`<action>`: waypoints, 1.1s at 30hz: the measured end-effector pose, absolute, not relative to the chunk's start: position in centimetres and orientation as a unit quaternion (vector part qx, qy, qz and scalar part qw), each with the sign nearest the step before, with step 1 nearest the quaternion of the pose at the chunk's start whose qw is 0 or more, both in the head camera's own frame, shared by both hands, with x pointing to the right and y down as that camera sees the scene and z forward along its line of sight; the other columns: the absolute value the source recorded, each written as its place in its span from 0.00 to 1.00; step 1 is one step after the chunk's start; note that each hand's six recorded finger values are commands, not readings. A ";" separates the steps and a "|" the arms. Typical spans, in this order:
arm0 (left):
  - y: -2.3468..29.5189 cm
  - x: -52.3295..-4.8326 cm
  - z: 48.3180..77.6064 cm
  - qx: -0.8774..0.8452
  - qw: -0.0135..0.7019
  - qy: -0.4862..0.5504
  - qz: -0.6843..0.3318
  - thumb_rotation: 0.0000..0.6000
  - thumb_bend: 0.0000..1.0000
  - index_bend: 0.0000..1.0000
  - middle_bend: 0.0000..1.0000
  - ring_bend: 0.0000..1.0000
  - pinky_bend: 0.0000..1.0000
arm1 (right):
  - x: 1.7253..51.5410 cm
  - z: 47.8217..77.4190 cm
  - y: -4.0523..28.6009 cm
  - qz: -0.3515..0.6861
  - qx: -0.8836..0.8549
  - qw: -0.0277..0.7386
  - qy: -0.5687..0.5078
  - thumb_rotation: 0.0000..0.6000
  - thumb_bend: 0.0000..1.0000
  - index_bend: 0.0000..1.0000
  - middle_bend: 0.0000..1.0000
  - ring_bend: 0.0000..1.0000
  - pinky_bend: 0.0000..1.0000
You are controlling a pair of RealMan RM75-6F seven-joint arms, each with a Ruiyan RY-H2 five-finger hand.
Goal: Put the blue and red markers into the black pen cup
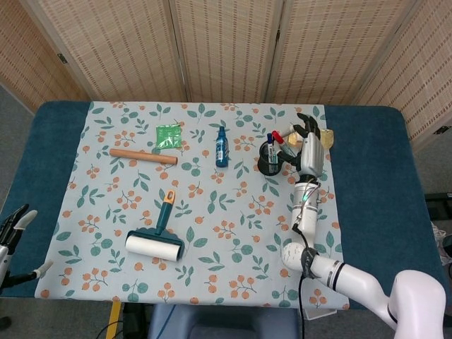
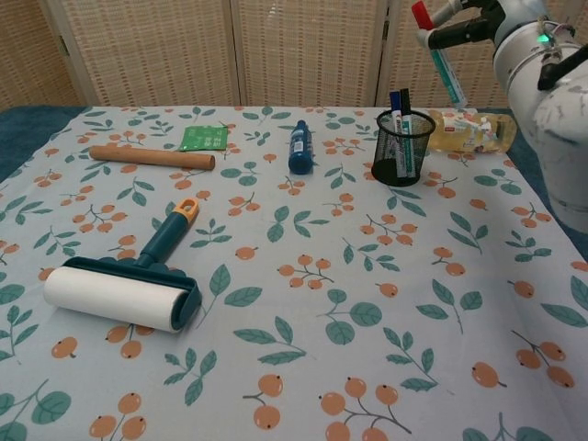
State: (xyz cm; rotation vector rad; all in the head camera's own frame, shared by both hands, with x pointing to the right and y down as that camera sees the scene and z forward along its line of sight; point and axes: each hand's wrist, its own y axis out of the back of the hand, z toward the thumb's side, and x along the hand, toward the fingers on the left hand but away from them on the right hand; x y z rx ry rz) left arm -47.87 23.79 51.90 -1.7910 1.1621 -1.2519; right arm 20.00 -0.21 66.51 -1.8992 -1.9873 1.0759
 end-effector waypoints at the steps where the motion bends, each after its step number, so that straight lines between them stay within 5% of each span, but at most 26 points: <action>1: 23.8 -47.9 51.9 -0.683 0.327 0.444 -0.478 1.00 0.21 0.02 0.00 0.01 0.27 | 20.2 67.3 -0.5 0.354 -0.637 0.086 -0.679 1.00 0.32 0.63 0.13 0.00 0.00; 21: 23.6 -49.0 51.1 -0.673 0.325 0.462 -0.477 1.00 0.21 0.02 0.00 0.01 0.27 | 14.5 73.3 -1.8 0.313 -0.666 0.027 -0.677 1.00 0.29 0.63 0.11 0.00 0.00; 23: 23.6 -48.9 51.1 -0.673 0.325 0.461 -0.477 1.00 0.21 0.02 0.00 0.01 0.27 | 14.5 73.4 -1.7 0.317 -0.667 0.034 -0.673 1.00 0.27 0.56 0.08 0.00 0.00; 29: 23.6 -48.8 51.3 -0.674 0.327 0.459 -0.478 1.00 0.21 0.02 0.00 0.01 0.27 | 15.0 73.7 -1.4 0.339 -0.671 0.054 -0.657 1.00 0.19 0.04 0.00 0.00 0.00; 33: 23.5 -48.8 51.5 -0.674 0.327 0.457 -0.480 1.00 0.21 0.02 0.00 0.01 0.27 | 15.5 73.0 -1.3 0.341 -0.672 0.070 -0.653 1.00 0.18 0.00 0.00 0.00 0.00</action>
